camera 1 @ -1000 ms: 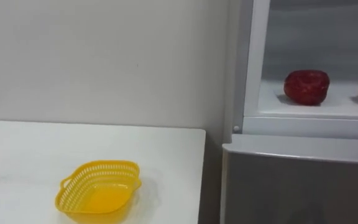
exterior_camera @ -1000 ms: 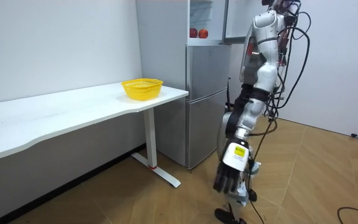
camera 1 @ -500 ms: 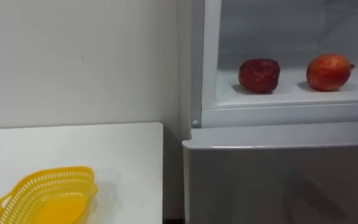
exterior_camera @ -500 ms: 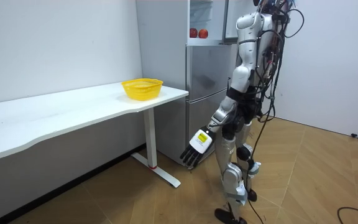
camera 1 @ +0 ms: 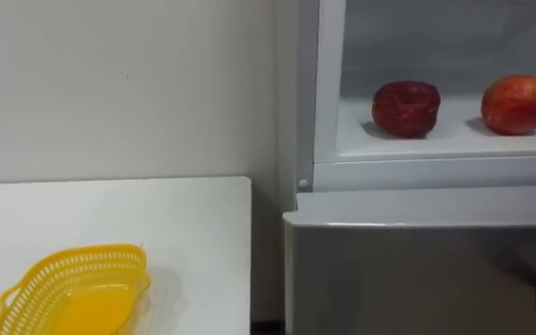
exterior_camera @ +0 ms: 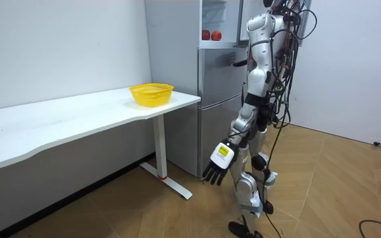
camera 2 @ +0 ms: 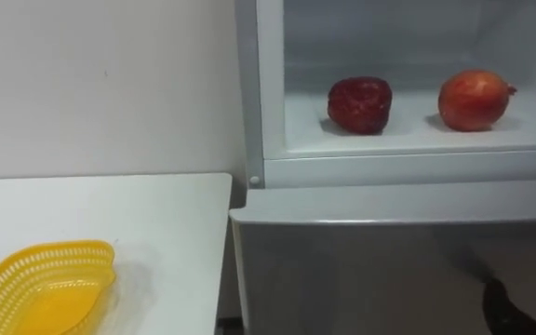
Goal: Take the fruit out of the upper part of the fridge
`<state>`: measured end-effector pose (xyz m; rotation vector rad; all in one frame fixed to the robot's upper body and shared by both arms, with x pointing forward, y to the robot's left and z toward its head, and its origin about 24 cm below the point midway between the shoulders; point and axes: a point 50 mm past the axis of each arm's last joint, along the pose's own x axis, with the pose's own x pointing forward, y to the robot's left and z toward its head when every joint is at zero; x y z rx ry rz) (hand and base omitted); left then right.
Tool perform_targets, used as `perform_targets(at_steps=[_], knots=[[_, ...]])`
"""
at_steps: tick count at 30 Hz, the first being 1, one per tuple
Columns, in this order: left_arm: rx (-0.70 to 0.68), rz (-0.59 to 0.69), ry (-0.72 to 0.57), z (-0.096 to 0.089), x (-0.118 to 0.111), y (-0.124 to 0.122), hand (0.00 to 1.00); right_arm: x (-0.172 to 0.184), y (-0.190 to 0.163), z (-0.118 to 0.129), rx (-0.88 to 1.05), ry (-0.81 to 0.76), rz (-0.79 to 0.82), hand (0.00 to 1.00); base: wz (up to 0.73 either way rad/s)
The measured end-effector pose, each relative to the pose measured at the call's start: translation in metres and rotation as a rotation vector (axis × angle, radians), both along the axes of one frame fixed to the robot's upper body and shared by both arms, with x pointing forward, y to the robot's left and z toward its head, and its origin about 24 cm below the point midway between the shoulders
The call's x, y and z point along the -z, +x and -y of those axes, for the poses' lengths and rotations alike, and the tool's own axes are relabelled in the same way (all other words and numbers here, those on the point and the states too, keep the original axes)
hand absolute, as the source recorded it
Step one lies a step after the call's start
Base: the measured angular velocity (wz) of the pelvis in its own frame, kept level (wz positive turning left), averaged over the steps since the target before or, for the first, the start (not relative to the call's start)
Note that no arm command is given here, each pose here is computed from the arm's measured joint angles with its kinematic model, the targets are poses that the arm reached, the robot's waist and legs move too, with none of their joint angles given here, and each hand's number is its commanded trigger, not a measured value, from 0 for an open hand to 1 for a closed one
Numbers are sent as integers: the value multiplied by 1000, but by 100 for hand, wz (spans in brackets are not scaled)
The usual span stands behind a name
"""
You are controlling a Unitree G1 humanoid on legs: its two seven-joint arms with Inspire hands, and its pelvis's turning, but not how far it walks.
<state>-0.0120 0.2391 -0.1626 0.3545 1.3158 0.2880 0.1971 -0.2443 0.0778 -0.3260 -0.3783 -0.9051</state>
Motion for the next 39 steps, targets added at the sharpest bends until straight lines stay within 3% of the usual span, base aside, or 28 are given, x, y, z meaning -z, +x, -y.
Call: perform_targets(at_steps=[6,14,29,39], knots=[[43,23,-44,4,2,15,0,-33,0,-29,-131,-139,160,0,-1],[58,-8,-56,1,3,13,0,-41,11,-55,-280,-191,195,0,3],[189,-44,-50,-1,3,19,0,-90,32,-61,-360,-296,400,0,1],[226,-73,-64,-5,2,23,0,-113,47,-39,-327,-257,436,0,6]])
